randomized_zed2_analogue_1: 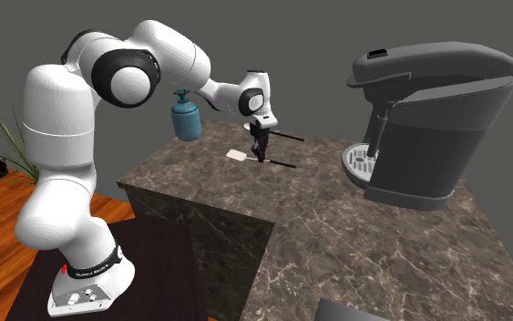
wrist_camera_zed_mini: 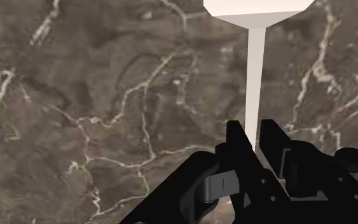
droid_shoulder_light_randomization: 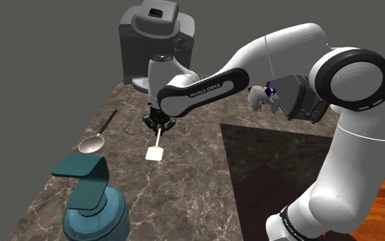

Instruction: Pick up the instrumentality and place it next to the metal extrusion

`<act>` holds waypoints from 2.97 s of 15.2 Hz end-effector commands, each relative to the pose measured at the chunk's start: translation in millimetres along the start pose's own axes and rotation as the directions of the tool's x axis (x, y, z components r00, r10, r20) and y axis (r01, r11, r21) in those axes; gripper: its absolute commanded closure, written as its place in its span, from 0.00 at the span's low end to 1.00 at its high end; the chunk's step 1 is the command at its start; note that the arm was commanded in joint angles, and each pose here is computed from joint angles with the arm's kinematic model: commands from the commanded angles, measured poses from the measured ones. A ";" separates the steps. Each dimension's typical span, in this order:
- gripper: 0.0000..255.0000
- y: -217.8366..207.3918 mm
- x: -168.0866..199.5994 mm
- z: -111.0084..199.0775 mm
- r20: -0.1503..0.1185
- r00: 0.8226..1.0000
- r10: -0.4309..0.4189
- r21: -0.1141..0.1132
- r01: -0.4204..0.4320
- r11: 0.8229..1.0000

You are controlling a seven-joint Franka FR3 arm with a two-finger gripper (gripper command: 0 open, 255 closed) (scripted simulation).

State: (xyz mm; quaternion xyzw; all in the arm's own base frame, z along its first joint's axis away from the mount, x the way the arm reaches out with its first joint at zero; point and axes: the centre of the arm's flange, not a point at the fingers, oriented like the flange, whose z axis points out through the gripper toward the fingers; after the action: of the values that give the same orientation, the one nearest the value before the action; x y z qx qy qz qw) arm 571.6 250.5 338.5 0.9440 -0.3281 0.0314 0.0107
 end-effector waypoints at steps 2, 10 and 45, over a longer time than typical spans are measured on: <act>1.00 0.0 0.0 0.0 0.000 1.000 0.000 0.000 0.000 1.000; 1.00 0.0 1.1 -15.7 0.000 1.000 0.000 0.000 0.000 1.000; 1.00 52.6 51.0 -168.1 0.000 1.000 0.000 0.000 0.000 1.000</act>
State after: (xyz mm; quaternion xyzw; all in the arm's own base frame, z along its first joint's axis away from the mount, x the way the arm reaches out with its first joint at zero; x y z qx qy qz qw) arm 572.7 195.2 509.7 0.9439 -0.3287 0.0313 0.0108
